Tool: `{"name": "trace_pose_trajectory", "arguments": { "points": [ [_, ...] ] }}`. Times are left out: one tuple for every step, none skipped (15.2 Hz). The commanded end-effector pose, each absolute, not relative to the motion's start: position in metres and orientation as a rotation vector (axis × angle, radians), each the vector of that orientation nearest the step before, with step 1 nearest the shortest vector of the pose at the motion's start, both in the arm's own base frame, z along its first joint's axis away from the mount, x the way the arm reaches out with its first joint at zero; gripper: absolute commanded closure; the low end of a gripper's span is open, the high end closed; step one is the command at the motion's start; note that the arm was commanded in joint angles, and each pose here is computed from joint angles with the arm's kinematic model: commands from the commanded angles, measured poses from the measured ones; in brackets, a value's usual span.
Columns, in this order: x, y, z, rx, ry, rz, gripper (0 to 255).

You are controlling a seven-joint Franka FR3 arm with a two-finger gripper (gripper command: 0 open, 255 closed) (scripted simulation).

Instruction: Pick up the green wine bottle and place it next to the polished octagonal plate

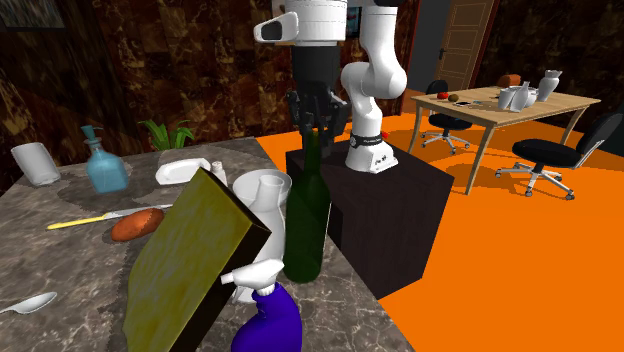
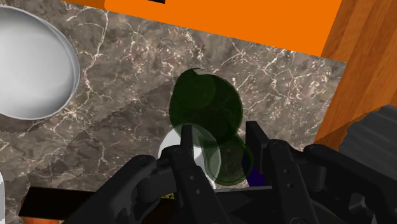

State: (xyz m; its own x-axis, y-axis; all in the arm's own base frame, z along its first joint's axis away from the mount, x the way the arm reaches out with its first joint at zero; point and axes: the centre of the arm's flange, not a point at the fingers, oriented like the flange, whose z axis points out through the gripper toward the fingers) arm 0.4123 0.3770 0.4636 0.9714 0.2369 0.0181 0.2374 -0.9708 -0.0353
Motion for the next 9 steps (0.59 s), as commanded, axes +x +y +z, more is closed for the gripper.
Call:
{"name": "trace_pose_trajectory", "arguments": {
  "points": [
    [0.412, 0.377, 0.464, -3.082, -0.371, -0.021, 255],
    [0.412, 0.377, 0.464, -3.082, -0.371, -0.021, 255],
    [0.412, 0.377, 0.464, -3.082, -0.371, -0.021, 255],
    [0.412, 0.377, 0.463, -3.082, -0.371, -0.021, 255],
    [0.412, 0.377, 0.469, -3.082, -0.371, -0.021, 255],
    [0.412, 0.377, 0.474, -3.082, -0.371, -0.021, 255],
    [0.412, 0.377, 0.479, -3.082, -0.371, -0.021, 255],
    [0.412, 0.377, 0.485, -3.082, -0.371, -0.021, 255],
    [0.412, 0.377, 0.490, -3.082, -0.371, -0.021, 255]
  ]
}}
